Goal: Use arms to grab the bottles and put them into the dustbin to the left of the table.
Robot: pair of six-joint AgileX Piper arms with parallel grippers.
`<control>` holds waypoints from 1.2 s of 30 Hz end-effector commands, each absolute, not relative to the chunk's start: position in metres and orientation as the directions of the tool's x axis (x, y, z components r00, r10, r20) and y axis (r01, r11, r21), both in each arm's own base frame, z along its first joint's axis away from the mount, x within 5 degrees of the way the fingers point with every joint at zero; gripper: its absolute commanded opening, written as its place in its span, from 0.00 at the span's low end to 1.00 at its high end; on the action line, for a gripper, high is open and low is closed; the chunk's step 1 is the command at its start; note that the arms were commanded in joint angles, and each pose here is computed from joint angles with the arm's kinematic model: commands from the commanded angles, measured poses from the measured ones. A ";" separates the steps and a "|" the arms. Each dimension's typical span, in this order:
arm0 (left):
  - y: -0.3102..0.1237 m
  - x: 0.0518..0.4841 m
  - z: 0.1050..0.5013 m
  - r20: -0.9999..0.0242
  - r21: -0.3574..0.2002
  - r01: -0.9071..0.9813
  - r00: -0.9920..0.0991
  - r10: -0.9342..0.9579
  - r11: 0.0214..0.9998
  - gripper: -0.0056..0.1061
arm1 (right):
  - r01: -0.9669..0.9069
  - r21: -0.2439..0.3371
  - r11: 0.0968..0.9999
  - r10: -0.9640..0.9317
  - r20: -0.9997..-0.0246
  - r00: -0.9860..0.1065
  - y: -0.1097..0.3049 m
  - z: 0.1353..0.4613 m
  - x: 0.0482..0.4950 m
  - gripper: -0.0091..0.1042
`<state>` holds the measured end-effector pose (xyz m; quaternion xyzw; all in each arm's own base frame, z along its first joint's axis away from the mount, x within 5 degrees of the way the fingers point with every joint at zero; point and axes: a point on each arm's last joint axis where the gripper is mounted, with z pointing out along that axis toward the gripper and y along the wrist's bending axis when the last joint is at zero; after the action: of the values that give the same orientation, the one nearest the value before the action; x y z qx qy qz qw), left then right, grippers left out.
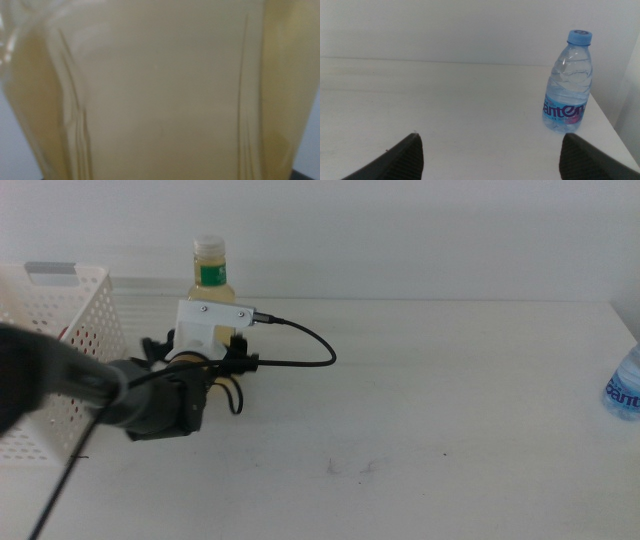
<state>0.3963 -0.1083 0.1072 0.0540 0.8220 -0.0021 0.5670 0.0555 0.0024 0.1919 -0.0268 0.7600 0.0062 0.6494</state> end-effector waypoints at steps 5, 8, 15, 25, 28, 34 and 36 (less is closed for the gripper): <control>-0.107 0.332 0.183 -0.861 -0.025 0.109 -0.507 0.034 0.994 0.03 | -0.042 -0.041 0.998 -0.047 -0.988 -0.150 0.002 0.191 0.055 0.90; -0.109 0.303 0.212 -0.802 -0.108 0.216 -0.595 0.044 0.970 0.03 | -0.042 -0.041 0.998 -0.047 -0.988 -0.150 0.002 0.191 0.055 0.90; -0.088 0.271 0.256 -0.751 -0.173 0.286 -0.657 0.061 0.942 0.04 | -0.042 -0.041 0.998 -0.047 -0.988 -0.150 0.002 0.191 0.055 0.90; -0.058 0.258 0.310 -0.569 0.008 0.138 -0.814 0.118 0.990 0.18 | -0.042 -0.041 0.998 -0.047 -0.988 -0.150 0.002 0.191 0.055 0.90; -0.039 0.257 0.339 -0.473 0.082 0.142 -0.866 0.164 0.986 0.25 | -0.042 -0.041 0.998 -0.047 -0.988 -0.150 0.002 0.191 0.055 0.90; 0.024 0.278 0.373 -0.406 0.173 0.117 -0.896 0.179 0.978 0.31 | -0.042 -0.041 0.998 -0.047 -0.988 -0.150 0.002 0.191 0.055 0.90; 0.049 0.290 0.380 -0.424 0.170 0.103 -0.890 0.167 0.980 0.31 | -0.042 -0.041 0.998 -0.047 -0.988 -0.150 0.002 0.191 0.055 0.90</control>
<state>0.2831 0.0343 0.3676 0.0624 0.9768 0.0606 0.1957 0.0555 0.0024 0.1919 -0.0268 0.7600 0.0062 0.6494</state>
